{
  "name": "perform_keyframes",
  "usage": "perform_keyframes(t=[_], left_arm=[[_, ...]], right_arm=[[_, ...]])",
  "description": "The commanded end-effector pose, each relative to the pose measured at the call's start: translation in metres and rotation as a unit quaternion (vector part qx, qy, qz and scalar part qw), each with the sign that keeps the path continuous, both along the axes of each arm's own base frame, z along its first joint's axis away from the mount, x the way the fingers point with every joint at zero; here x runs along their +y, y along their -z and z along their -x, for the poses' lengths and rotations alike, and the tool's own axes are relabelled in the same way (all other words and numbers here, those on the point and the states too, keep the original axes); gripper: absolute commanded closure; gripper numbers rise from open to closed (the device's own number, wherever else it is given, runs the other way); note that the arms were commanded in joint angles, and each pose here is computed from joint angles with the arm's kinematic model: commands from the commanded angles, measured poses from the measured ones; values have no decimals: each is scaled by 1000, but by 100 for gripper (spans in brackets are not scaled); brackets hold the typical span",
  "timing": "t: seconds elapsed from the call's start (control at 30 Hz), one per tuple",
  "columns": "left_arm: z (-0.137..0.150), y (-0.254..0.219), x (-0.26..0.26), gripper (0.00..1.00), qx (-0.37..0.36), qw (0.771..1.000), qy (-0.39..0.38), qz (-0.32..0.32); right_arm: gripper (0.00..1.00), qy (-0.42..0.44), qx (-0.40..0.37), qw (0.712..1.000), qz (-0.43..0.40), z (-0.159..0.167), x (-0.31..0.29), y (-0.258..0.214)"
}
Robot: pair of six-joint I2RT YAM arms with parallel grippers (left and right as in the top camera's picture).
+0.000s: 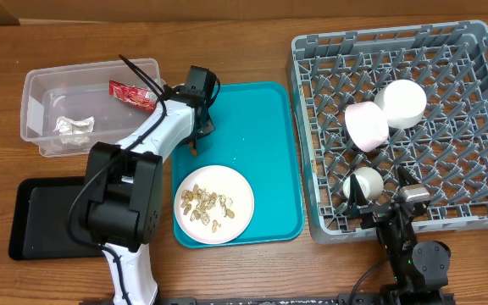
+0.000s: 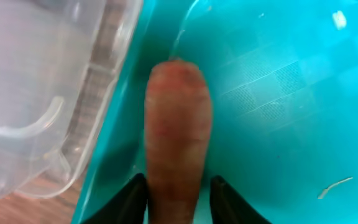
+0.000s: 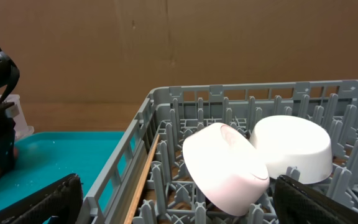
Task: Sort waste into correct bins and load items into the dishwasher
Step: 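Grasp the carrot on the tray with the left gripper and lift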
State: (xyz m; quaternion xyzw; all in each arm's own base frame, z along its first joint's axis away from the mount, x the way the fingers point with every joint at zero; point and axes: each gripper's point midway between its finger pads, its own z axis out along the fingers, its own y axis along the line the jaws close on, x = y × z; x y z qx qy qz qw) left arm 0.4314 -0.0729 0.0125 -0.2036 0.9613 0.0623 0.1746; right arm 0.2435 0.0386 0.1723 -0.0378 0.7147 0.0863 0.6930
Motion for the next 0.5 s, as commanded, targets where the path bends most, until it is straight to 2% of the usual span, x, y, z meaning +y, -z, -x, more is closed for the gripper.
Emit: perform_keyframes(t=[0.0,0.2,0.37,0.47], left_arm=[[-1,-2,-7,68,3,999,53,10],[2,-1,-16,80,15,995,97,21],[-3,-30,-27,76,16,993,107,50],[-9,-71,-29,80,2,993,108,54]], right_arm=[[0,1,-1,1000,2,0,0,2],[0,1,-1,1000,2,0,0,2],[0,1,-1,1000,2,0,0,2],[0,1,-1,1000,2,0,0,2]])
